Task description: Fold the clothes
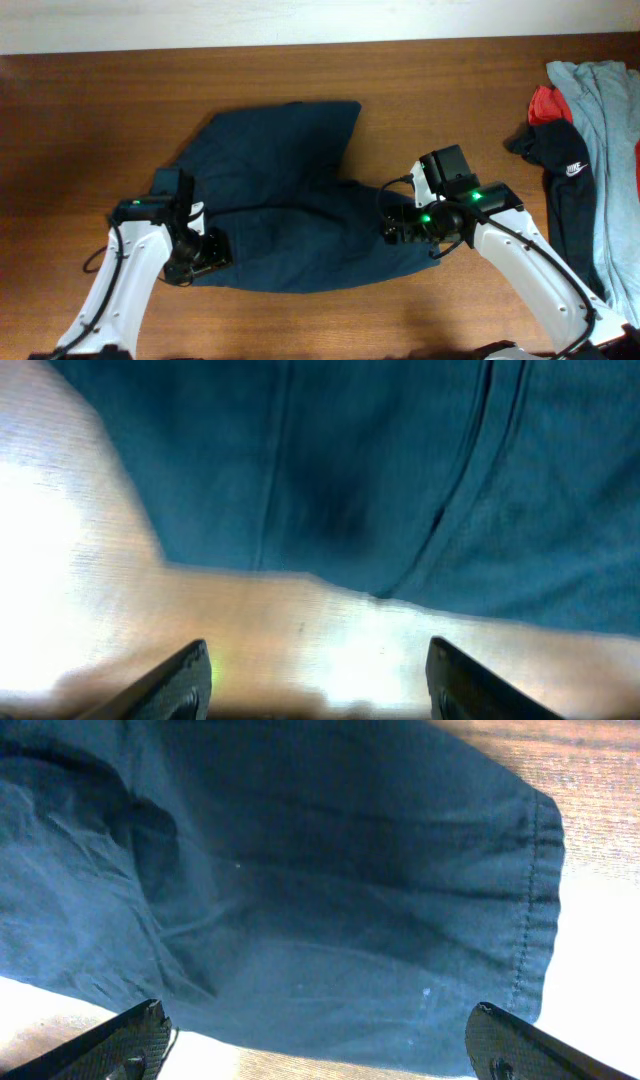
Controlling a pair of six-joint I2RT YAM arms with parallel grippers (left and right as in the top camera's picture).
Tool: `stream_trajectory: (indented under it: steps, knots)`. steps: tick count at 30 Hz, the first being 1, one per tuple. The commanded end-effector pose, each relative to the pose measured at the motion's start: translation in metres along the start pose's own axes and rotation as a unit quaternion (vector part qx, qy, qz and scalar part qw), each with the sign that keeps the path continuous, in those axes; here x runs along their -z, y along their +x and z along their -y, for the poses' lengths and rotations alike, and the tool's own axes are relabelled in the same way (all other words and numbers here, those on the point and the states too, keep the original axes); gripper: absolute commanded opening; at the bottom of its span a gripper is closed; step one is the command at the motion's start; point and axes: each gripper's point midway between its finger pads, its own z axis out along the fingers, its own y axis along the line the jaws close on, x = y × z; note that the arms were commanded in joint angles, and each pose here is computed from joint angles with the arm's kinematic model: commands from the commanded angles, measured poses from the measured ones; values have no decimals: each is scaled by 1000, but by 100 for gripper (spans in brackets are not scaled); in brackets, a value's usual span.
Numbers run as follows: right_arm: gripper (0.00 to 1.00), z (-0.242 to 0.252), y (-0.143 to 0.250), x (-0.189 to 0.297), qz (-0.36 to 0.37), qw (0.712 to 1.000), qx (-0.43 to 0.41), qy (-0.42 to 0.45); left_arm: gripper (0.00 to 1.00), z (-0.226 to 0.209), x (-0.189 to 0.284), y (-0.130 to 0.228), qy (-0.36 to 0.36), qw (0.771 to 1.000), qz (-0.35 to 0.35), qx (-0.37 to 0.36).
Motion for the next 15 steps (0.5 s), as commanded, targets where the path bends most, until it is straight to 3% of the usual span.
stream_trajectory:
  steps: [1, 3, 5, 6, 7, 11, 15]
  knots:
    - [99, -5, -3, 6, 13, 1000, 11, -14, 61, -1, -30, 2, 10, 1000, -24, 8]
    - [99, -5, -3, 6, 13, 1000, 11, -14, 53, -1, -41, -4, 11, 1000, -22, 7]
    - [99, -5, -3, 6, 13, 1000, 11, -13, 25, 5, -51, -4, 29, 999, -37, 9]
    - [99, -5, -3, 6, 13, 1000, 11, -13, 6, 14, -53, -1, 53, 997, -51, 11]
    - [99, -5, -3, 6, 13, 1000, 11, -13, 0, 22, -52, 2, 78, 995, -61, 12]
    - [99, -5, -4, 6, 13, 1000, 11, -13, 1, 46, -24, -13, 130, 991, -43, 1]
    - [99, -5, -3, 6, 13, 1000, 11, -13, 0, 59, 41, -60, 130, 989, 56, -44]
